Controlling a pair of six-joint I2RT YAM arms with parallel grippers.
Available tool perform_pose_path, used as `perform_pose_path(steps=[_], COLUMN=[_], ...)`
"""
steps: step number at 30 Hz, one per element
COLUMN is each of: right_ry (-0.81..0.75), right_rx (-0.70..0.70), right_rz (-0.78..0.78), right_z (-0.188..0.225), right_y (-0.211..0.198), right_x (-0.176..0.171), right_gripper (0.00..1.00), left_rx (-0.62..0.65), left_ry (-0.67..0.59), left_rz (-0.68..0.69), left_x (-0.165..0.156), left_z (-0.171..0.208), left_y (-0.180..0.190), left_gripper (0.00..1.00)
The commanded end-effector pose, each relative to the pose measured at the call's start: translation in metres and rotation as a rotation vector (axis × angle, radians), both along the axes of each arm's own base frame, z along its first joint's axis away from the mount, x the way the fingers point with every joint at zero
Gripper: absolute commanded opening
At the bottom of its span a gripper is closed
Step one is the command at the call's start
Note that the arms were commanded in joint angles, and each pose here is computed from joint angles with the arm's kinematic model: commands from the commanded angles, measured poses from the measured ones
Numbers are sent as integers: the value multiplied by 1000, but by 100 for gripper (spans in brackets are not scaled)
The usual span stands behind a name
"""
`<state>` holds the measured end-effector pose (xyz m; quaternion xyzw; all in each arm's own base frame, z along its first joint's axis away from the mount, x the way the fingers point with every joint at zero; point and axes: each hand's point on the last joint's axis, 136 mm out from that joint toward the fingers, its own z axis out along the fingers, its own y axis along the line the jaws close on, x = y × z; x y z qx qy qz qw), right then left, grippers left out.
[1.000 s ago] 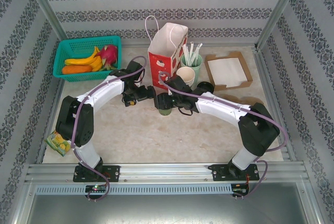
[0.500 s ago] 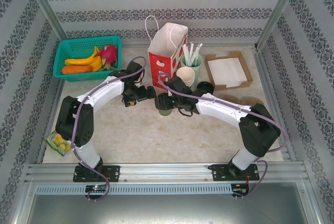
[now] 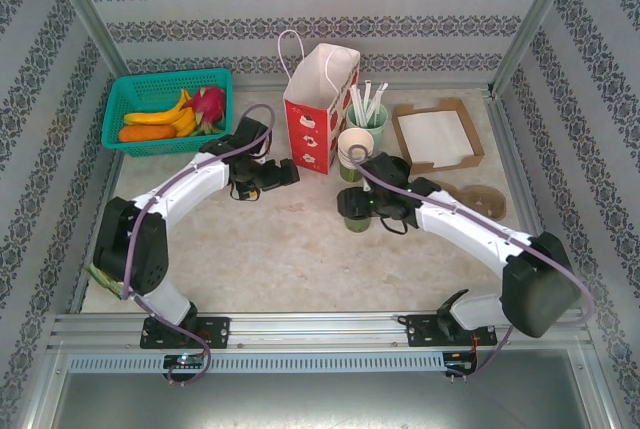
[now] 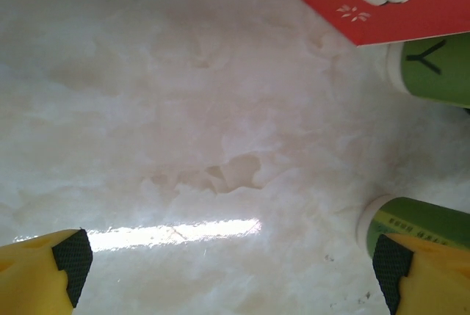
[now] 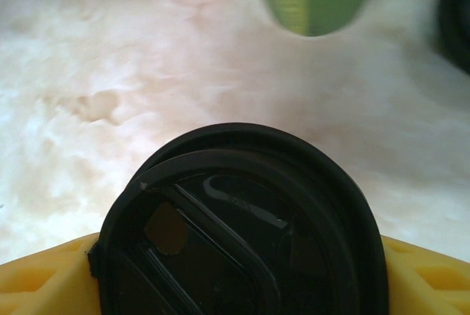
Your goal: Pack the takeout coffee
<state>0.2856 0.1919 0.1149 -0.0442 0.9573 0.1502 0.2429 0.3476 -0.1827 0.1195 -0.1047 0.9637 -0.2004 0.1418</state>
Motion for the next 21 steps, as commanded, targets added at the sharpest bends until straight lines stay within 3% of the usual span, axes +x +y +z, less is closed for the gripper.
perform_pose_path(steps=[1,10,21], right_ry=[99,81,-44], right_rx=[-69,-67,-107], right_rz=[-123,-420,-531], right_z=[-24,-29,-20], right_y=[-48,-131,-178], right_x=[-15,0,67], right_gripper=[72,72,72], left_rx=[-27,-46,-62], left_ry=[-83,-141,-160], left_rz=[21,31,48], left_x=[6,8,8], left_z=[16,30,35], left_y=[0,1,2], left_gripper=[100,100,100])
